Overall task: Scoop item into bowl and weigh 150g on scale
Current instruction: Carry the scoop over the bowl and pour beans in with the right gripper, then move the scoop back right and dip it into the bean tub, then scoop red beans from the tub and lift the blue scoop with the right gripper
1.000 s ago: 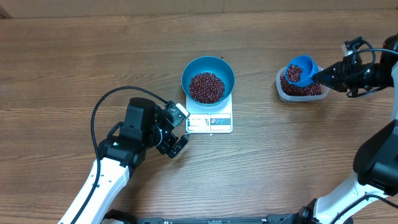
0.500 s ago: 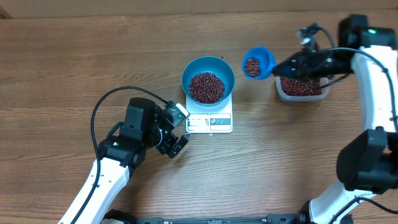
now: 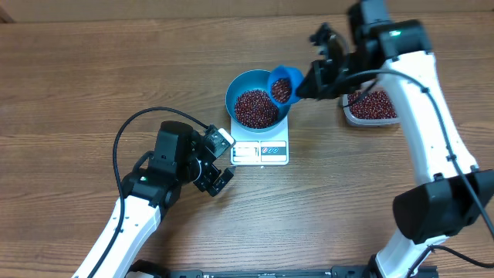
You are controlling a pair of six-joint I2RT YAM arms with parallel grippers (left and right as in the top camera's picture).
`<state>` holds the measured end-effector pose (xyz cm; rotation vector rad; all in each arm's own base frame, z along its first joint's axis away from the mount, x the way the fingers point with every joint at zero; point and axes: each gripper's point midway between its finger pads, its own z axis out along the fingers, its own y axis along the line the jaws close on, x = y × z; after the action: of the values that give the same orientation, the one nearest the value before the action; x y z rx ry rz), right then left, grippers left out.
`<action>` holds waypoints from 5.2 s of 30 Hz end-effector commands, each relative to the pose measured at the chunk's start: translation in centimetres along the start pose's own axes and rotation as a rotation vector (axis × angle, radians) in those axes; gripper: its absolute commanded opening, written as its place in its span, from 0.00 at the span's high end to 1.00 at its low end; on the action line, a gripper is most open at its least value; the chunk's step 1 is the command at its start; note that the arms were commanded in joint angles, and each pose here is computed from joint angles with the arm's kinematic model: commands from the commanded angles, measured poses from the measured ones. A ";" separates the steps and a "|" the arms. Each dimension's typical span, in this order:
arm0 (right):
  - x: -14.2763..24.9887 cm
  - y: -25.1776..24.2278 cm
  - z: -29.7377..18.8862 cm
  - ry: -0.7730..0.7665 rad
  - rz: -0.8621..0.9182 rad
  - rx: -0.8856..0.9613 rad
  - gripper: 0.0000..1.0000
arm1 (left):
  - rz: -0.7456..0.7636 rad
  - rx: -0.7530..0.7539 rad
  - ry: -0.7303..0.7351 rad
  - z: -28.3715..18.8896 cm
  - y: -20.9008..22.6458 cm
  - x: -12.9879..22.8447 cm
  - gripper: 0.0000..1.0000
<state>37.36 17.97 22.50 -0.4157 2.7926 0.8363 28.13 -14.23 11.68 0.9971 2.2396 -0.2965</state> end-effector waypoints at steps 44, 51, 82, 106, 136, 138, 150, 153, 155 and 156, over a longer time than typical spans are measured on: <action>-3.5 6.7 1.1 -0.260 -0.415 0.631 0.96 | 0.012 0.004 0.011 0.2 0.0 0.4 0.00; -3.4 7.0 -0.3 -0.276 -0.387 0.537 0.96 | 0.012 0.004 0.011 0.2 0.0 0.4 0.00; 3.2 -19.3 -13.3 -0.189 0.347 0.772 0.96 | 0.012 0.004 0.011 0.2 0.0 0.4 0.00; 5.0 -19.1 -10.5 -0.047 0.352 0.751 0.96 | 0.012 0.004 0.011 0.2 0.0 0.4 0.01; 5.2 -24.2 -5.0 0.077 0.297 0.992 0.96 | 0.012 0.004 0.011 0.2 0.0 0.4 0.00; 5.1 -24.3 -5.0 0.076 0.294 0.998 0.96 | 0.012 0.004 0.011 0.2 0.0 0.4 0.01; 6.4 -24.9 -1.4 0.154 0.296 0.920 0.96 | 0.012 0.004 0.011 0.2 0.0 0.4 0.00; 6.7 -24.8 -0.2 0.184 0.290 0.880 0.96 | 0.012 0.004 0.011 0.2 0.0 0.4 0.00; 6.6 -24.0 0.8 0.193 0.273 0.826 0.96 | 0.012 0.004 0.011 0.2 0.0 0.4 0.01; 6.5 -23.6 1.2 0.195 0.262 0.800 0.96 | 0.012 0.004 0.011 0.2 0.0 0.4 0.00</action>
<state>38.81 -3.20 9.26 0.0707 3.0507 -0.4466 28.13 -14.23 11.68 0.9971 2.2396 -0.2965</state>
